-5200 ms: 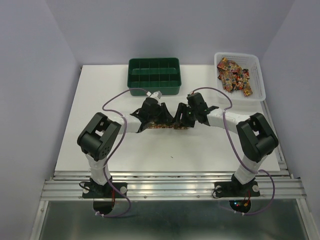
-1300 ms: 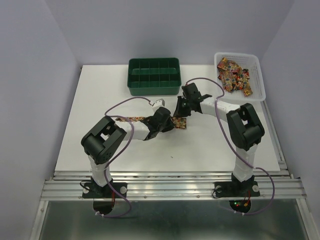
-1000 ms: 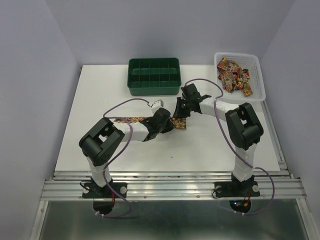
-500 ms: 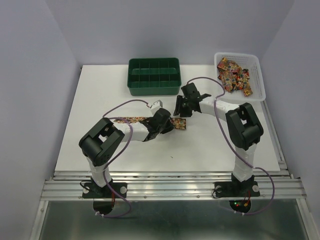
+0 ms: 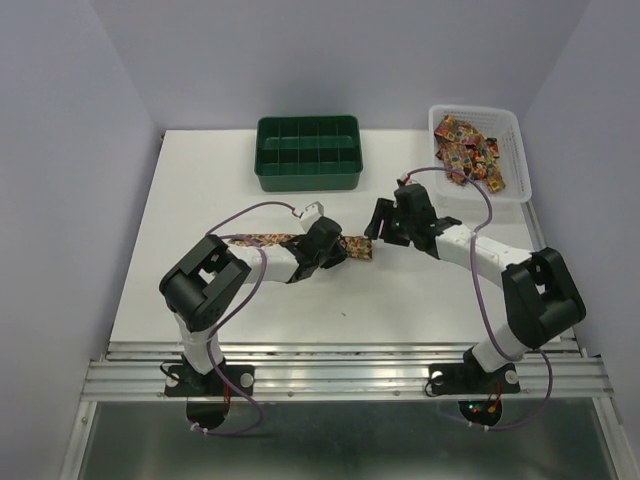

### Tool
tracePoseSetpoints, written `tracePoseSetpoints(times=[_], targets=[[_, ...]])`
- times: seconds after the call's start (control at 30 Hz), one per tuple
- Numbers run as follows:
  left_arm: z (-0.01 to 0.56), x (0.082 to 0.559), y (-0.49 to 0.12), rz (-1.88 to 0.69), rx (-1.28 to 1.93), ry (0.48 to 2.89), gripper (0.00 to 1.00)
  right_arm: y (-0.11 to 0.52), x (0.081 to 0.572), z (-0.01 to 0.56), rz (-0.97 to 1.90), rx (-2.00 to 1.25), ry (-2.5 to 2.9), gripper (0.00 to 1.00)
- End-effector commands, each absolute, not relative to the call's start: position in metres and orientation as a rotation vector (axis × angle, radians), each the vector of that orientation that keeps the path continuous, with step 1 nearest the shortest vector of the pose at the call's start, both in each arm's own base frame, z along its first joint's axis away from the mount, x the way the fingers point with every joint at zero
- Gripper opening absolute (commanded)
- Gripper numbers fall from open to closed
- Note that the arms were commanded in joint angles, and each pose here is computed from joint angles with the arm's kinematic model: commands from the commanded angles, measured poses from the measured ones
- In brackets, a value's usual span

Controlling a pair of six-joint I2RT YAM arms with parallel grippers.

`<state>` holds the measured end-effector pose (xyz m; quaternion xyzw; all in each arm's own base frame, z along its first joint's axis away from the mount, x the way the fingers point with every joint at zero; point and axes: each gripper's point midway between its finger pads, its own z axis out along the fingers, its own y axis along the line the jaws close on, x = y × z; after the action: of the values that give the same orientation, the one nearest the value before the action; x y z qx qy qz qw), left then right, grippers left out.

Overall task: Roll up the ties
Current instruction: Roll the tie

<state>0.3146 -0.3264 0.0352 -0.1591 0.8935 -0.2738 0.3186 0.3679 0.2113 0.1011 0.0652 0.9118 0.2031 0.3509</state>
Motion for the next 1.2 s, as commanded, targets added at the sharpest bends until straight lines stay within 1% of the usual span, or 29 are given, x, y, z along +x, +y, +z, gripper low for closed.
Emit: tracePoseSetpoints(times=[0.0, 0.1, 0.33, 0.4, 0.6, 1.0, 1.17], targets=[[0.027, 0.31, -0.321, -0.689, -0.439, 2.365, 0.0, 0.215, 0.36, 0.094, 0.622, 0.132, 2.282, 0.66], [0.028, 0.311, -0.321, -0.691, -0.44, 2.364, 0.0, 0.218, 0.359, 0.095, 0.656, 0.116, 2.244, 0.66], [0.027, 0.31, -0.321, -0.69, -0.44, 2.367, 0.0, 0.23, 0.355, 0.067, 0.74, 0.104, 2.254, 0.65], [0.026, 0.31, -0.32, -0.686, -0.443, 2.366, 0.0, 0.234, 0.357, 0.068, 0.773, 0.102, 2.234, 0.65], [0.027, 0.31, -0.32, -0.689, -0.446, 2.367, 0.0, 0.231, 0.355, 0.051, 0.749, 0.12, 2.267, 0.65], [0.025, 0.308, -0.319, -0.692, -0.46, 2.371, 0.0, 0.242, 0.347, 0.034, 0.844, 0.116, 2.294, 0.59], [0.026, 0.308, -0.319, -0.694, -0.459, 2.368, 0.0, 0.245, 0.347, 0.028, 0.865, 0.131, 2.304, 0.52]])
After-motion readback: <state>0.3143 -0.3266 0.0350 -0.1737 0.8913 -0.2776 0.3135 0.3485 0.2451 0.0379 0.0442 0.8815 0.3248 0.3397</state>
